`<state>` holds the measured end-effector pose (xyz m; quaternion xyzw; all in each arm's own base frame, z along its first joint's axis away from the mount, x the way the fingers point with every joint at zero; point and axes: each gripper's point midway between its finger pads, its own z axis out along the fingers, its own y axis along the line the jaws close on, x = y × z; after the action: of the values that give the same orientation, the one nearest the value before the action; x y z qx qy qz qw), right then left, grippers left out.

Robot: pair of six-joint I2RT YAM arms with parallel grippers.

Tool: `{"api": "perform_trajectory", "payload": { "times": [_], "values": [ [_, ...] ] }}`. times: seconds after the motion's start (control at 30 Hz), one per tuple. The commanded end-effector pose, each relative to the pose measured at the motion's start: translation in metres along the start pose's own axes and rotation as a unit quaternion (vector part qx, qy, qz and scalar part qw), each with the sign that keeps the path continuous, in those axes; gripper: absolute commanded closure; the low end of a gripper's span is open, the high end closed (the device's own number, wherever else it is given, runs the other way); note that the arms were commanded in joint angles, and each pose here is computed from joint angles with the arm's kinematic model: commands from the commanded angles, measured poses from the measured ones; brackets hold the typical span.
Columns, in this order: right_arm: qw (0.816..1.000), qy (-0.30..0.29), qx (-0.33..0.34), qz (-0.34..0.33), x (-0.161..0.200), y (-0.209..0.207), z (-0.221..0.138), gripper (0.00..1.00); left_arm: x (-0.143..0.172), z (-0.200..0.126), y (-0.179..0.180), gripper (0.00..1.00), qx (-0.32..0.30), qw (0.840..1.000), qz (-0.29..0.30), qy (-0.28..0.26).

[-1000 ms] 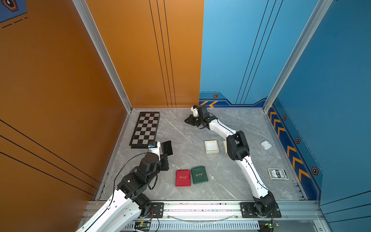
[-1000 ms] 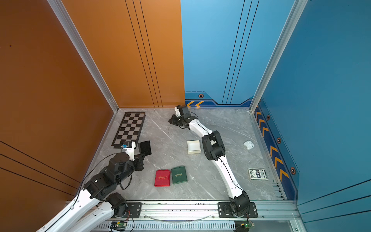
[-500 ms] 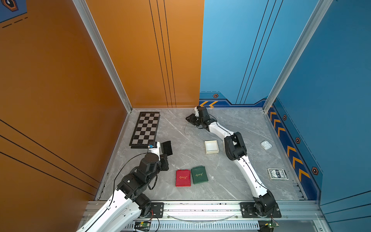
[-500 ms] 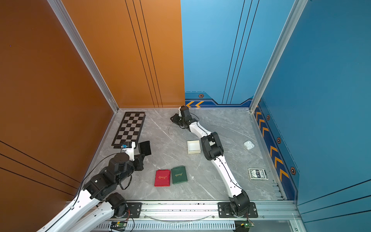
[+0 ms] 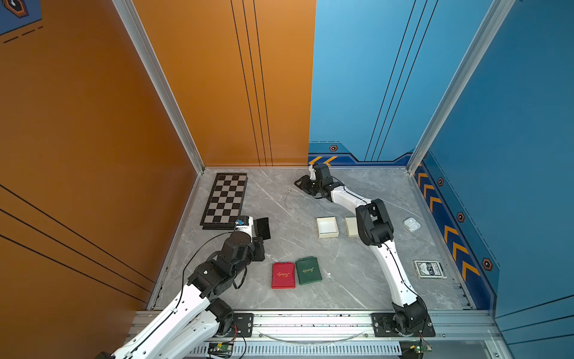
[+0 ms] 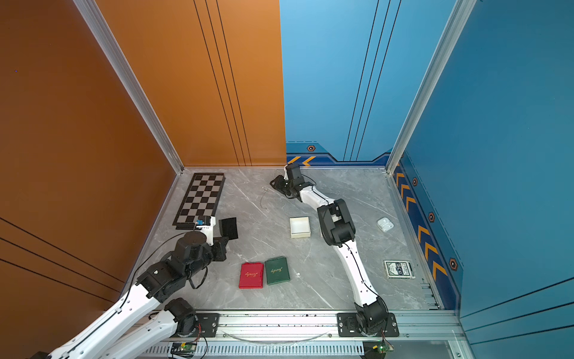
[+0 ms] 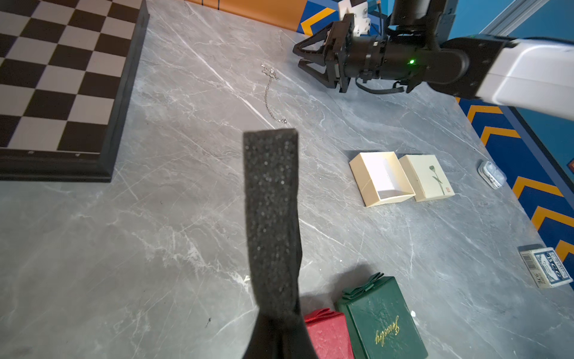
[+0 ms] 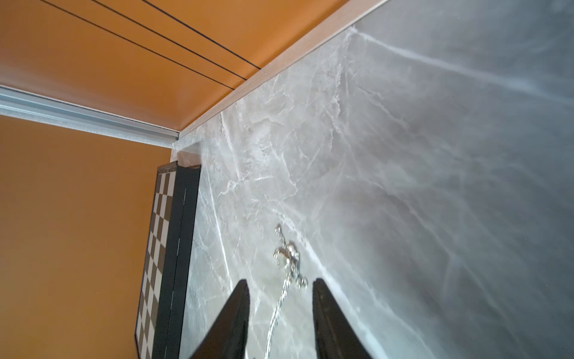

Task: Take the necklace out of the lift-off lid jewelry box
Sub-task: Place the necklace at the center of the board.

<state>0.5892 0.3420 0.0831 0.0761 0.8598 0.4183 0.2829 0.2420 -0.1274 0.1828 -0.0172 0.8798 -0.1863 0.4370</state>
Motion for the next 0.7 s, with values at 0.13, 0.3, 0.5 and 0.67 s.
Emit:
{"api": "perform_trajectory", "payload": {
  "times": [0.13,0.3,0.5,0.67],
  "values": [
    [0.998,0.01,-0.015,-0.053,0.003,0.033,-0.09,0.62,-0.032,0.023,-0.059,1.0,0.118,0.993,-0.004,-0.021],
    [0.998,0.025,-0.022,-0.055,0.03,0.034,-0.14,0.61,-0.04,0.049,-0.083,1.0,0.153,0.988,-0.009,-0.006],
    [0.997,0.033,-0.028,-0.07,0.065,0.042,-0.19,0.56,-0.049,0.082,-0.105,1.0,0.177,0.984,-0.024,0.01],
    [0.996,0.02,-0.036,-0.082,0.087,0.051,-0.229,0.49,-0.052,0.109,-0.123,1.0,0.208,0.977,-0.037,0.027]
  ]
}}
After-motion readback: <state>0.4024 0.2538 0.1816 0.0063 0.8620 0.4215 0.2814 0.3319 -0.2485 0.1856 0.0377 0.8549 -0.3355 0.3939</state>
